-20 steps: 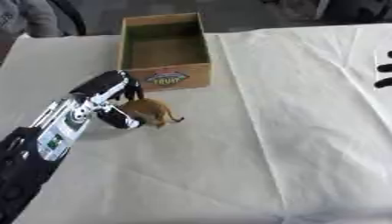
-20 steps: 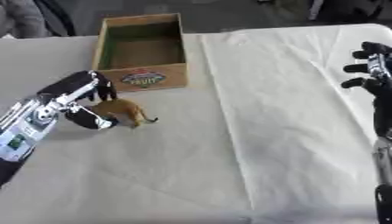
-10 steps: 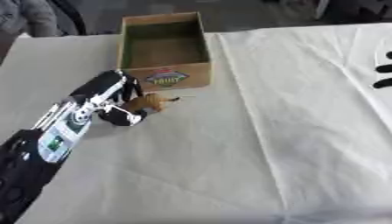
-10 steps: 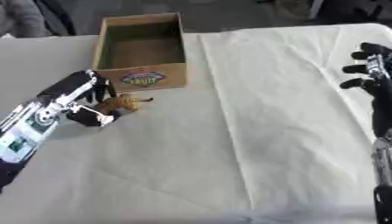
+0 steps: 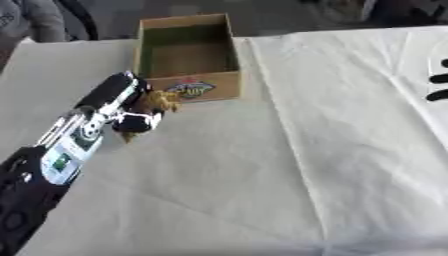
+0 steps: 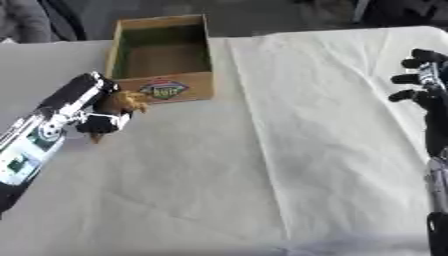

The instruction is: Pick up objects on the table and place them in the box.

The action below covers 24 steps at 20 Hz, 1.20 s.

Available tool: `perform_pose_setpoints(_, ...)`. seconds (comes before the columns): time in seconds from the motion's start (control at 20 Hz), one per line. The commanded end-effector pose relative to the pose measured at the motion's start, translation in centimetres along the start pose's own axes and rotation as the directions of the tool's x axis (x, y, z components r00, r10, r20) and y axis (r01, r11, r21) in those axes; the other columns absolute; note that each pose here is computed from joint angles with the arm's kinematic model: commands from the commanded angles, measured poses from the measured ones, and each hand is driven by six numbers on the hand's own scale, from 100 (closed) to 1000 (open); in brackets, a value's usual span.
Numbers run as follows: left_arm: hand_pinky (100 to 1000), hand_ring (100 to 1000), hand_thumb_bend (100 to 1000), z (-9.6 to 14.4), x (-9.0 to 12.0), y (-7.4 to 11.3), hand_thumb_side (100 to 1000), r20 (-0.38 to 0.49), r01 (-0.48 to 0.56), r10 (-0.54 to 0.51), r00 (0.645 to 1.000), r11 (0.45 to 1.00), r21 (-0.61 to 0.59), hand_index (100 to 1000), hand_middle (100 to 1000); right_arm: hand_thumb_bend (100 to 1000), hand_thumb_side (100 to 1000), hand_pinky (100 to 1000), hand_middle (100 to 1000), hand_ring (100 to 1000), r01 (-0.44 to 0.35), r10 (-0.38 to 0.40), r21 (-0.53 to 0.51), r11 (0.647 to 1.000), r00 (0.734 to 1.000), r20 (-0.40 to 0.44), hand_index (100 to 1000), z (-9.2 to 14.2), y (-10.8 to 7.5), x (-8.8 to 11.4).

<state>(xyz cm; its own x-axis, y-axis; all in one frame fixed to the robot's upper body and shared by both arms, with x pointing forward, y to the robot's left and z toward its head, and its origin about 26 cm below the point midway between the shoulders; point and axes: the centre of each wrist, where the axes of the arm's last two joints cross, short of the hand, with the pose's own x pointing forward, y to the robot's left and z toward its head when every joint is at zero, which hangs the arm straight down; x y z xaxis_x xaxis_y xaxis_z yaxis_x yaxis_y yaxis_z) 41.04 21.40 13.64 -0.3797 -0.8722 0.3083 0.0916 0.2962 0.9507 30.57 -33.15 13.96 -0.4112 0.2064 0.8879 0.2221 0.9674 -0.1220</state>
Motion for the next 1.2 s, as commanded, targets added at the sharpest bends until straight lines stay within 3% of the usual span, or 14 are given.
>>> perform_pose_setpoints(0.05, 366, 412, 100, 0.0, 0.2, 1.8, 160, 0.009, 0.005, -0.005, 1.000, 0.998, 0.058, 272, 140, 100, 640, 471, 664, 626, -0.014, 0.013, 0.004, 1.000, 1.000, 0.023, 775, -0.3, -0.3, 0.6)
perform_pose_setpoints(0.4, 363, 397, 100, 0.0, 0.6, 3.7, 145, 0.016, 0.051, -0.053, 0.998, 0.995, 0.087, 259, 127, 100, 642, 472, 664, 626, -0.016, 0.016, 0.003, 1.000, 1.000, 0.019, 775, -0.3, -0.4, 0.6)
perform_pose_setpoints(0.8, 379, 387, 109, -0.3, 1.9, 8.9, 128, 0.042, 0.180, -0.189, 0.981, 0.971, 0.155, 269, 137, 100, 644, 472, 664, 627, -0.019, 0.019, 0.015, 1.000, 1.000, 0.017, 776, -0.3, -0.3, 0.5)
perform_pose_setpoints(0.95, 381, 386, 117, -0.9, 1.9, 10.2, 125, 0.016, 0.211, -0.218, 0.976, 0.959, 0.190, 275, 140, 100, 644, 471, 664, 627, -0.018, 0.017, 0.026, 0.999, 1.000, 0.015, 776, -0.3, -0.1, 0.5)
perform_pose_setpoints(1.2, 383, 384, 124, -2.6, 1.1, 10.7, 118, -0.071, 0.231, -0.220, 0.973, 0.939, 0.256, 279, 141, 100, 646, 471, 664, 626, -0.012, 0.012, 0.042, 0.999, 1.000, 0.014, 776, -0.3, 0.2, 0.5)
